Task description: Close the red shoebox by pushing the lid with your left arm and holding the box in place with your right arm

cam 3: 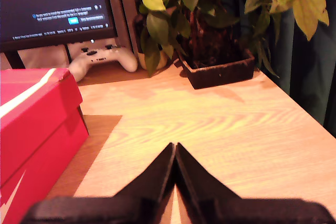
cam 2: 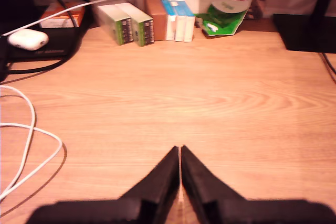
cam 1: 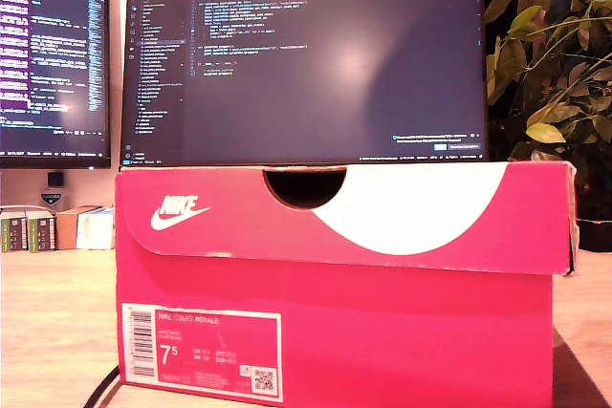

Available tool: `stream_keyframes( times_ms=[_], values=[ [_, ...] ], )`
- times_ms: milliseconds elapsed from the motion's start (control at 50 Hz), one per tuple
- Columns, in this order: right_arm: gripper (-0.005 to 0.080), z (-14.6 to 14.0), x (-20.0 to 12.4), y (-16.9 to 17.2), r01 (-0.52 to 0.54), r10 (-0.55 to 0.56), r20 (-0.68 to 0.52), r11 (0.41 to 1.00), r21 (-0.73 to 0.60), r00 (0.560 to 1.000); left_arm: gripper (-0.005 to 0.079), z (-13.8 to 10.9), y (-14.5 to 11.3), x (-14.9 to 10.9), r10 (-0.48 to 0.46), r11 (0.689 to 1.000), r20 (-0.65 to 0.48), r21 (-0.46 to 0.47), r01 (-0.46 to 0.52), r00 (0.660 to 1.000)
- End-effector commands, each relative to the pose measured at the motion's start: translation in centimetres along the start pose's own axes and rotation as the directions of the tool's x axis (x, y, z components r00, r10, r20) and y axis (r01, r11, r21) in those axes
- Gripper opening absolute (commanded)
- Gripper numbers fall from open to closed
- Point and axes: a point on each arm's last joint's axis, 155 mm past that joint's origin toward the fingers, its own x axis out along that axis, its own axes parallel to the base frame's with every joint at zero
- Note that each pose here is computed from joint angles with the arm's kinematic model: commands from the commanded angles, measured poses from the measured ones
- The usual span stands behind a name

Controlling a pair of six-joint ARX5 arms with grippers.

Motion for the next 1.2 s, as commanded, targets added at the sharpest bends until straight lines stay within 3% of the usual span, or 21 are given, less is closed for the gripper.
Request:
stream_keyframes(
  times_ms=[0, 560, 820, 1180],
  values=[
    [-0.0011, -0.3, 0.1, -0.1, 0.002, -0.002, -0.001, 1.000, 0.000, 1.000, -0.0019, -1.1, 0.1, 0.4, 0.003, 1.000, -0.017, -0.002, -0.003, 1.000],
    [-0.0011, -0.3, 0.1, -0.1, 0.002, -0.002, -0.001, 1.000, 0.000, 1.000, -0.0019, -1.0, 0.7, 0.4, 0.026, 1.000, -0.013, -0.009, -0.026, 1.000],
    [-0.0011, -0.3, 0.1, -0.1, 0.002, -0.002, -0.001, 1.000, 0.000, 1.000, -0.0019, 1.0, 0.8, 0.6, 0.031, 0.999, 0.063, -0.015, -0.030, 0.998],
    [-0.0011, -0.3, 0.1, -0.1, 0.002, -0.002, -0.001, 1.000, 0.000, 1.000, -0.0019, -0.3, 0.2, 1.2, -0.009, 1.000, 0.038, -0.022, 0.010, 0.999]
  ],
)
